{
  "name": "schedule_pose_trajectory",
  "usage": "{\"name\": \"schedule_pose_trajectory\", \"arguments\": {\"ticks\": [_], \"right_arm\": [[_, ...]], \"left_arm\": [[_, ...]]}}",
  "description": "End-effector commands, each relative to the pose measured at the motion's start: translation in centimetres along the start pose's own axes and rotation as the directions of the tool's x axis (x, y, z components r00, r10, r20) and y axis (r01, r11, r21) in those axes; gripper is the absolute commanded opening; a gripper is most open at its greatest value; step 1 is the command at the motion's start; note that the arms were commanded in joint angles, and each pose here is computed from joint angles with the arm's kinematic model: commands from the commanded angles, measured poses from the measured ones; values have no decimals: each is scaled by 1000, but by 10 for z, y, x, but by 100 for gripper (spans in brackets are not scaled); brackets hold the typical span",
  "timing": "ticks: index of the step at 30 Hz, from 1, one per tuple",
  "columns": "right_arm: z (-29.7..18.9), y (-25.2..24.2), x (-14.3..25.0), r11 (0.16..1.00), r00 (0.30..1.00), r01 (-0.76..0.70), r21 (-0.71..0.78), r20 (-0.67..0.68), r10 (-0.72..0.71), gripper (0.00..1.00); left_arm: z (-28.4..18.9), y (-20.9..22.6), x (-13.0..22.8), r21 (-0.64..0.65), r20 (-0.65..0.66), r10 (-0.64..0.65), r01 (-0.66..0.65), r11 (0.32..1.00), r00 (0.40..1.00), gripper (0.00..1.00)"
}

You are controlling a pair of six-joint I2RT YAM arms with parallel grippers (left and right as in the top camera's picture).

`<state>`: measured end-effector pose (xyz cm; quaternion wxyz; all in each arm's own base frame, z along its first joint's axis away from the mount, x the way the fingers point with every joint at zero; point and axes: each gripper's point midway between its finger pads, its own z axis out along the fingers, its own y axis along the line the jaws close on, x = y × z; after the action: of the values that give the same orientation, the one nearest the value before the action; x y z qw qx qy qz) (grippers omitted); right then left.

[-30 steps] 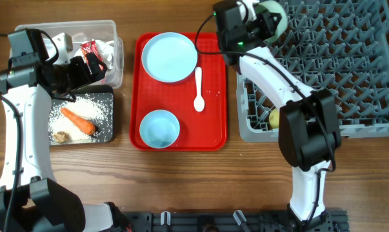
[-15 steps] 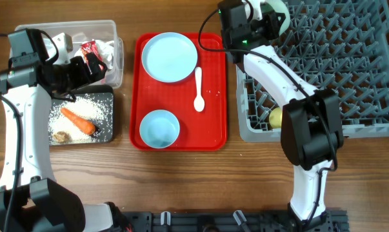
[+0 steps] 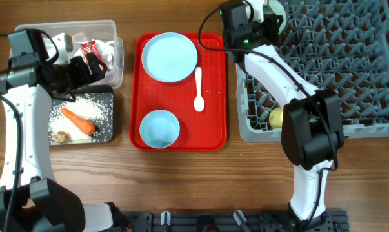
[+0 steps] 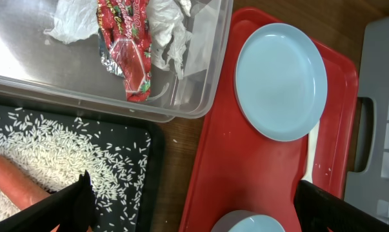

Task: Sort waste into correct bins and load items into the dishwasher rack
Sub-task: 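Place the green bowl upright in the rack's back corner and release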

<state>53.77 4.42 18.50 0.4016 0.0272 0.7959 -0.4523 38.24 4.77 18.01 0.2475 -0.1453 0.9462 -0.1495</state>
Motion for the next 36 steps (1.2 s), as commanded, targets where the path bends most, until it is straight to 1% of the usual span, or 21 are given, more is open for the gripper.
{"name": "schedule_pose_trajectory", "arguments": {"ticks": [1, 11, 16, 22, 23, 24, 25, 27, 31, 34, 36], "right_arm": [[8, 1, 4, 999, 999, -53, -4, -11, 53, 4], [12, 1, 5, 995, 995, -99, -12, -16, 99, 4], [13, 8, 12, 997, 998, -59, -47, -36, 57, 4], [13, 18, 24, 999, 998, -1, -53, -60, -3, 4], [13, 18, 25, 999, 998, 5, -53, -62, -9, 9], [13, 17, 25, 999, 998, 10, -52, -62, -13, 22], [13, 17, 25, 999, 998, 18, -50, -61, -21, 26], [9, 20, 23, 995, 996, 75, -60, -50, -78, 31], [-8, 31, 18, 985, 988, 152, -84, -14, -154, 33], [-25, 42, 13, 981, 986, 165, -105, 17, -164, 39], [-34, 48, 10, 978, 985, 173, -116, 34, -170, 46]], "left_arm": [[-3, -2, -4, 14, 10, 15, -15, 1000, 1000, 100], [-3, -2, -4, 14, 10, 15, -15, 1000, 1000, 100], [-3, -2, -4, 14, 10, 15, -15, 1000, 1000, 100], [-3, -2, -5, 14, 11, 15, -15, 1000, 1000, 100], [-3, -2, -4, 14, 11, 14, -14, 1000, 1000, 100], [-3, -2, -5, 14, 11, 15, -15, 1000, 1000, 100], [-3, -2, -4, 14, 10, 14, -14, 1000, 1000, 100], [-3, -2, -4, 14, 10, 15, -15, 1000, 1000, 100], [-3, -2, -4, 14, 10, 15, -15, 1000, 1000, 100], [-3, -2, -4, 14, 10, 15, -15, 1000, 1000, 100], [-3, -2, -4, 14, 10, 15, -15, 1000, 1000, 100]]}}
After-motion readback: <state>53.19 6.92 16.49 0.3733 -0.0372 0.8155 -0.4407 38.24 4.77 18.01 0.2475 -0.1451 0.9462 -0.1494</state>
